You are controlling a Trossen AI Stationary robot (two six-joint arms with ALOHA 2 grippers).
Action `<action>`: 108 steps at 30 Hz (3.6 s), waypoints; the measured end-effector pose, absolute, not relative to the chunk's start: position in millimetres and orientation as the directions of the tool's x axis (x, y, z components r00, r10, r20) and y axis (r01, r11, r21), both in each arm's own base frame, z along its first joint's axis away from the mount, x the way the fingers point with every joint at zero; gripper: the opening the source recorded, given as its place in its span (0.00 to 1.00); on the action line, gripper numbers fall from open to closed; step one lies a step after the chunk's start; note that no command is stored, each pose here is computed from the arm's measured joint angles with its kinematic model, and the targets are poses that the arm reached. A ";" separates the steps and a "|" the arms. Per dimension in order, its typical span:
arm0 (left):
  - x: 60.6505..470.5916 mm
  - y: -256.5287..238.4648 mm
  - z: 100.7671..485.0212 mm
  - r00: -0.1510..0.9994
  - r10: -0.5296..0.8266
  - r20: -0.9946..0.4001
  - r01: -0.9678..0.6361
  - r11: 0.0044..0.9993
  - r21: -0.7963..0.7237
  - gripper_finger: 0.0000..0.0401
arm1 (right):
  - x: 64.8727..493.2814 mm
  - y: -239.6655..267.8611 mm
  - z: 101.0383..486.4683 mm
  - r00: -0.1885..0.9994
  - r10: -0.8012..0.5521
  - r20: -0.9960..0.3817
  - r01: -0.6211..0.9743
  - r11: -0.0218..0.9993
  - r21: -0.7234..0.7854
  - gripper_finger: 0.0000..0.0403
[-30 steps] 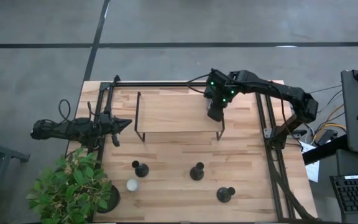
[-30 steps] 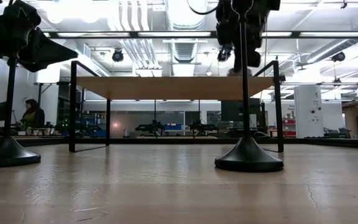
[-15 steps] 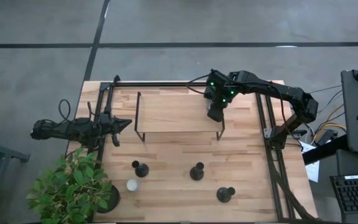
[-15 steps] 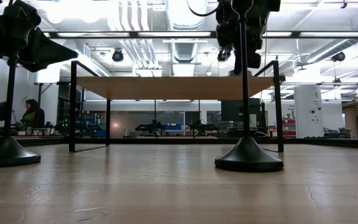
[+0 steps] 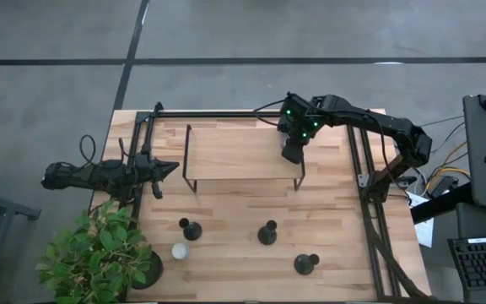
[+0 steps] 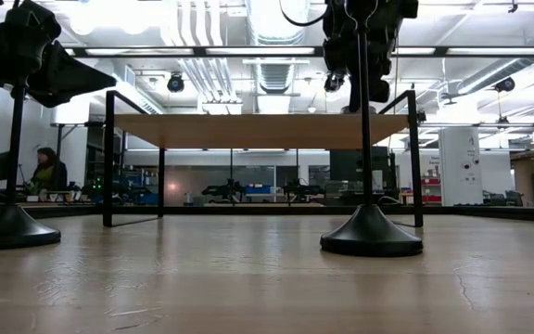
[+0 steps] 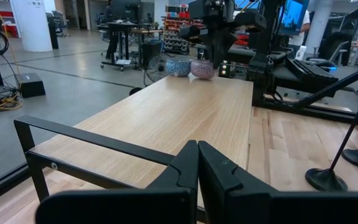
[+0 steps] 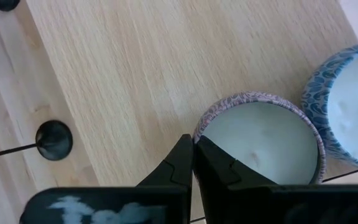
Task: Pick & Place candle stick holders
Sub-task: Put the red patterned candle on the shelf, then put the top left black holder on the shelf
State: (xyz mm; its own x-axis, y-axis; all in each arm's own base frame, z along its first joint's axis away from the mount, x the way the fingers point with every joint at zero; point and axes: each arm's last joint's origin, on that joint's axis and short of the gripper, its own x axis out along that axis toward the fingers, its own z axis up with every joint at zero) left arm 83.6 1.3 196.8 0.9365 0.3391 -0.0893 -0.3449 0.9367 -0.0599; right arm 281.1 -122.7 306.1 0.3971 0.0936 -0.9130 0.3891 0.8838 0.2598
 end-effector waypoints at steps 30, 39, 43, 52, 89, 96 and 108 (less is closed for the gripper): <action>83.6 1.3 196.8 0.936 0.339 -0.089 -0.345 0.937 -0.060 0.02 | 282.2 -120.8 316.7 0.419 0.102 -0.902 0.414 0.863 0.290 0.16; 83.6 1.3 196.8 0.936 0.339 -0.089 -0.345 0.937 -0.060 0.02 | 287.6 -105.6 331.0 0.432 0.116 -0.894 0.382 0.874 0.299 0.15; 83.6 1.3 196.9 0.936 0.339 -0.089 -0.345 0.937 -0.060 0.02 | 291.2 -92.5 335.4 0.429 0.134 -0.893 0.367 0.877 0.309 0.13; 83.6 1.3 196.8 0.936 0.339 -0.089 -0.345 0.937 -0.060 0.02 | 300.9 -54.3 337.3 0.416 0.183 -0.891 0.296 0.899 0.323 0.12; 83.6 1.3 196.8 0.936 0.339 -0.089 -0.345 0.937 -0.060 0.02 | 275.0 123.2 332.6 0.385 0.092 -0.918 0.211 0.960 0.184 0.02; 83.6 1.3 196.8 0.936 0.339 -0.090 -0.345 0.937 -0.060 0.02 | 253.0 156.3 331.8 0.423 -0.021 -0.906 0.258 0.961 0.098 0.02; 83.6 1.3 196.9 0.936 0.340 -0.089 -0.346 0.937 -0.060 0.02 | 210.3 199.7 332.2 0.512 -0.138 -0.848 0.321 0.946 0.040 0.02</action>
State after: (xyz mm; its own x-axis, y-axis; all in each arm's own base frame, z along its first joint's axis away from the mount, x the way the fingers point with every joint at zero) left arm 83.6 1.3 196.9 0.9363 0.3397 -0.0893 -0.3455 0.9365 -0.0598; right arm 210.3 199.7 332.2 0.5124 -0.1378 -0.8476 0.3209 0.9463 0.0402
